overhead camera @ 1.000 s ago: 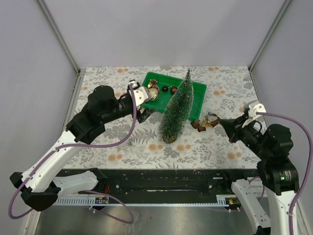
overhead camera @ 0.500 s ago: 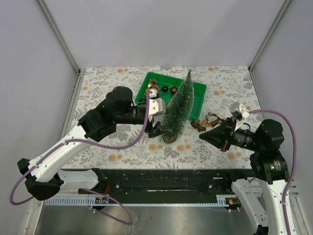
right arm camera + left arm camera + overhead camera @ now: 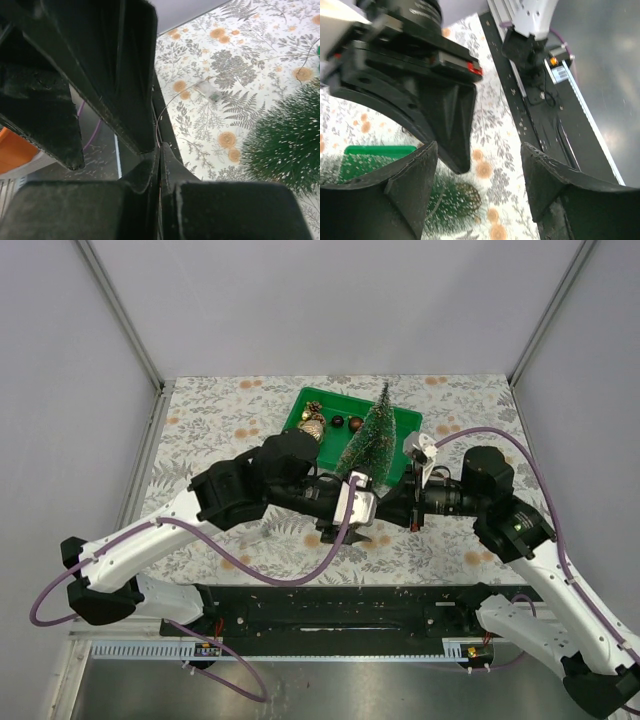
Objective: Decorate the small christmas tree
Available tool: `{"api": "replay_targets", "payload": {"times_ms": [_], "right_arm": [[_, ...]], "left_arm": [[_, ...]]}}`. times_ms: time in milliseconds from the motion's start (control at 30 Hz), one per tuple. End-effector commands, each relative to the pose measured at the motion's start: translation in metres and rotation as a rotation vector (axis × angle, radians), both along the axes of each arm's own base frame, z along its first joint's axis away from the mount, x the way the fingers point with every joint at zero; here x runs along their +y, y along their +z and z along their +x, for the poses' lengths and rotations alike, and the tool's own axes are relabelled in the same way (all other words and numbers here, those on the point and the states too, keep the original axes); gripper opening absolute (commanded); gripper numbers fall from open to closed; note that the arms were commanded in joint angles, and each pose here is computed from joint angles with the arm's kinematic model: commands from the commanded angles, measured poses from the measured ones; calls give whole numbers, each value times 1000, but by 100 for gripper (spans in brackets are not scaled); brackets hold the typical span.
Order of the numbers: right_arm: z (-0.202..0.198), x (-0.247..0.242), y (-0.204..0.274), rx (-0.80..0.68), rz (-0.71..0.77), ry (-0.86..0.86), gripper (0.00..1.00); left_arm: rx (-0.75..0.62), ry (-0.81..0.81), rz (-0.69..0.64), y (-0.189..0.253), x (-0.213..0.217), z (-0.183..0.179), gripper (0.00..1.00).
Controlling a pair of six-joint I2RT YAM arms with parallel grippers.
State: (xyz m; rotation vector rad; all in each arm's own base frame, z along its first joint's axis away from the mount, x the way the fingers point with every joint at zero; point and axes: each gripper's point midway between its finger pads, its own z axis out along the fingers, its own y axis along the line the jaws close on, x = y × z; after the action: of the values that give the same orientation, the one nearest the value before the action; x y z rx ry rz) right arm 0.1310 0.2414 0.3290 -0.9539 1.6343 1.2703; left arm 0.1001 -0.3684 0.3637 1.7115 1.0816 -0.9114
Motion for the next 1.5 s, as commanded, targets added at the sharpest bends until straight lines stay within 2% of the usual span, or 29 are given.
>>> {"api": "replay_targets", "payload": {"times_ms": [0,133,300,533,633,800,900,1033,1233,1333,1400,1467], "right_arm": [[12,-1,22,-141,15,-60,0],[7,3,34,-161,42,-17,0],[2,9,39,-156,43,28,0],[-1,11,30,-135,6,39,0],[2,13,26,-131,-7,37,0],[6,14,25,-141,-22,29,0],[6,16,30,-149,-15,42,0],[5,21,36,-155,-5,67,0],[4,28,38,-167,-23,97,0],[3,28,35,-168,-31,103,0],[3,27,35,-171,-33,105,0],[3,27,34,-177,-38,104,0]], "left_arm": [[-78,-52,73,-14,23,-8,71],[-103,8,82,-23,34,2,70],[-155,98,44,-21,35,24,62],[-227,238,-80,13,41,53,60],[-234,242,-96,20,49,50,61],[-249,118,-112,14,68,15,64],[-282,96,-110,8,69,9,64],[-362,79,-131,7,58,13,66],[-525,128,-208,14,34,37,65],[-616,168,-261,22,32,45,64],[-653,165,-252,18,34,46,63],[-704,196,-273,20,36,50,59]]}}
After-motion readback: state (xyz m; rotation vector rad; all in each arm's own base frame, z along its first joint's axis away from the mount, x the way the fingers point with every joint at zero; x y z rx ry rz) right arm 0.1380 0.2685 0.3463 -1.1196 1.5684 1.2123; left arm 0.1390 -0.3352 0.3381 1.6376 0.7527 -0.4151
